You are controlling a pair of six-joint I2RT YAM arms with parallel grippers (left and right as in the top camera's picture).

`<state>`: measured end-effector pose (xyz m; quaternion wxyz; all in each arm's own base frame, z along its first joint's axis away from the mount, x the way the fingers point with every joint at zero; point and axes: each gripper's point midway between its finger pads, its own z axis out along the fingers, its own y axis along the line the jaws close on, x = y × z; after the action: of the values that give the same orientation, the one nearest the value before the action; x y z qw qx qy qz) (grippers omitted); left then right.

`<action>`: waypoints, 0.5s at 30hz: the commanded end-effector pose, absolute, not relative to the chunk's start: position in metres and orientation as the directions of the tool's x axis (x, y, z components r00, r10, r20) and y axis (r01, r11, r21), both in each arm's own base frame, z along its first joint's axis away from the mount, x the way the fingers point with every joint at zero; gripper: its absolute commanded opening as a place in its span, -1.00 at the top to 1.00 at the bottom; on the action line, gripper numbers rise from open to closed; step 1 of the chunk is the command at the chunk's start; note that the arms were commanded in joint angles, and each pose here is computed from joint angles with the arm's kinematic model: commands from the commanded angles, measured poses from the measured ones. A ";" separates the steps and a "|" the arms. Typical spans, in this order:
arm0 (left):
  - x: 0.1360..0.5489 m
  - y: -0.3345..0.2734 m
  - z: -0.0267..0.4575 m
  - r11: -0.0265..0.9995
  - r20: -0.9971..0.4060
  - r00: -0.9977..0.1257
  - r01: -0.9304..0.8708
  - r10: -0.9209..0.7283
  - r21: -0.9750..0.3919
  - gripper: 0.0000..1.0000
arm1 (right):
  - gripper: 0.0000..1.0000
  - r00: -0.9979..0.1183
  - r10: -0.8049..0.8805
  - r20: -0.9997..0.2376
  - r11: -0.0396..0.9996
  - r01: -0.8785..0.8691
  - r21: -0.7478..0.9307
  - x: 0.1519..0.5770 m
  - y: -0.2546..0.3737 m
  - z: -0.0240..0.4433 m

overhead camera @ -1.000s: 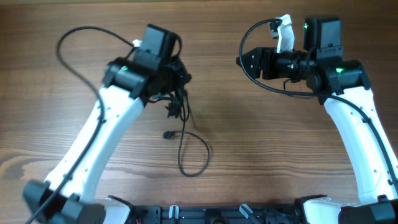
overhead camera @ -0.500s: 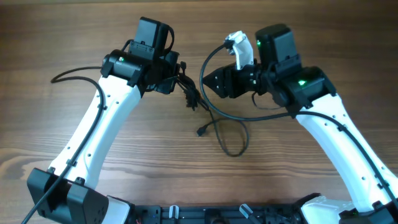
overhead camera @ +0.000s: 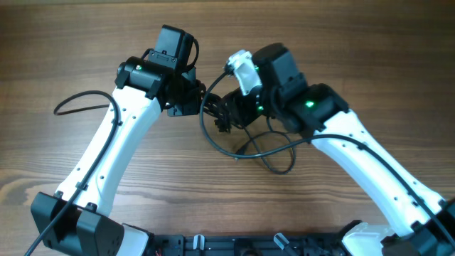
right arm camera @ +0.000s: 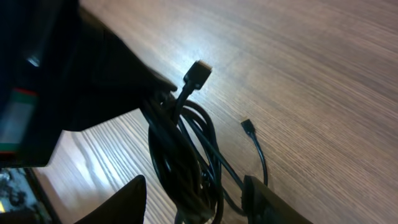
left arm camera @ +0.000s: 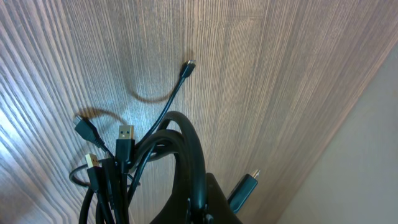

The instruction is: Untangle cables

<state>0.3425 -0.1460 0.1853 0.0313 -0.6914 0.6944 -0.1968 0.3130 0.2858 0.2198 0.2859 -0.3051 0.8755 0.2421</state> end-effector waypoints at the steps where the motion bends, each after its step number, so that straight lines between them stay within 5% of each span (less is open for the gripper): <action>1: 0.343 -0.139 0.189 -0.081 0.247 0.002 -0.947 -0.969 -0.311 0.92 | -0.01 -0.577 -0.472 -0.666 0.682 -0.718 0.139 0.313 0.295 0.218; 15: 0.334 -0.127 0.186 -0.100 0.293 0.027 -0.967 -0.956 -0.236 0.92 | 0.19 -0.562 -0.516 -0.646 0.672 -0.734 0.101 0.323 0.314 0.188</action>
<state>0.3356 -0.1255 0.1815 -0.0045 -0.7175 0.6721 -0.1827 0.3182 0.3122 0.1841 0.2895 -0.3670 0.8640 0.1871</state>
